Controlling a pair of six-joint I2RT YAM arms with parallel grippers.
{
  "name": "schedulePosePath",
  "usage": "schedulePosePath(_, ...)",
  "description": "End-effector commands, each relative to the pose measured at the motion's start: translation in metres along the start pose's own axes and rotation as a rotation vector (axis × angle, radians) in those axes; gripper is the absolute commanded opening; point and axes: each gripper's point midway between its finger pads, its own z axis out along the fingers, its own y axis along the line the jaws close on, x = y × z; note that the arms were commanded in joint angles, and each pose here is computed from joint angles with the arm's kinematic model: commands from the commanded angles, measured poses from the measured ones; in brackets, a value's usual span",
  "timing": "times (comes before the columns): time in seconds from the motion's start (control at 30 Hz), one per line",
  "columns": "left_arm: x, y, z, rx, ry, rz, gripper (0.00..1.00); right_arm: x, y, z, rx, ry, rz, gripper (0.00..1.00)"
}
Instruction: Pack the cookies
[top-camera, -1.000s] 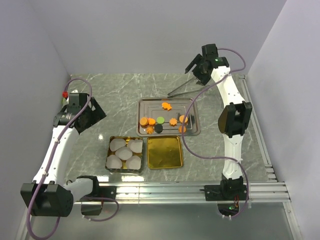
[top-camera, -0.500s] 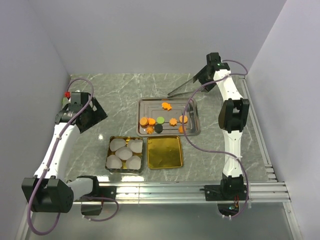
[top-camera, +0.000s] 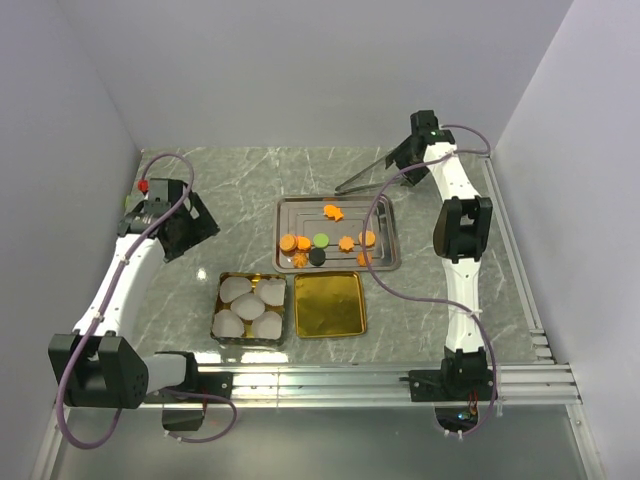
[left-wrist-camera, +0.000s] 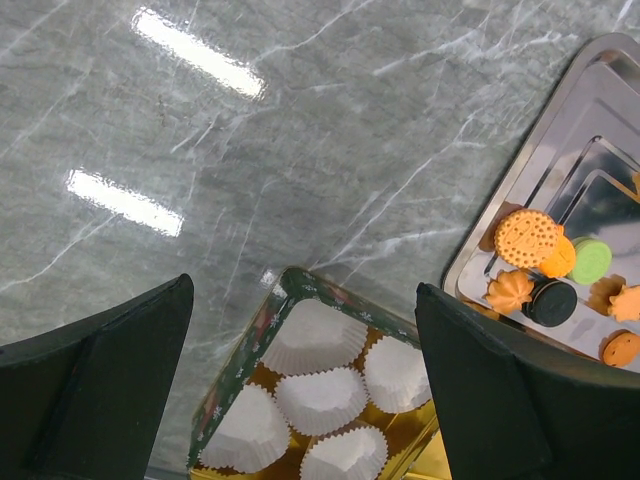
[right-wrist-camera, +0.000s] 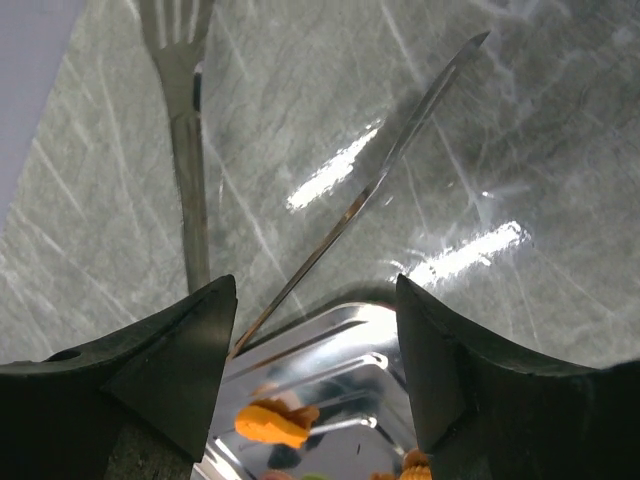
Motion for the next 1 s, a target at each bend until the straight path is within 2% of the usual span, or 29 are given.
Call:
schedulePosePath(0.0, -0.015, -0.018, -0.005, 0.057, -0.039, -0.009, 0.99, -0.015, 0.000, 0.010, -0.003, -0.043, 0.023, 0.71)
schedulePosePath(0.4, -0.008, -0.019, -0.005, 0.055, -0.025, -0.005, 0.99, -0.008, -0.008, 0.035, 0.022, -0.026, 0.030, 0.65)
schedulePosePath(0.6, -0.004, -0.019, -0.008, 0.051, -0.022, -0.001, 0.99, -0.001, -0.010, 0.050, 0.017, 0.004, 0.061, 0.47)
schedulePosePath(0.63, -0.004, -0.019, -0.009, 0.050, -0.022, 0.002, 0.99, 0.000, -0.010, 0.051, 0.017, 0.006, 0.063, 0.42)
schedulePosePath(0.8, -0.009, -0.024, -0.017, 0.062, -0.035, 0.006, 0.99, 0.003, -0.014, 0.051, 0.028, 0.017, 0.046, 0.35)
schedulePosePath(0.97, -0.007, -0.032, -0.023, 0.084, -0.037, 0.010, 1.00, 0.008, -0.017, 0.047, 0.028, 0.037, 0.020, 0.19)
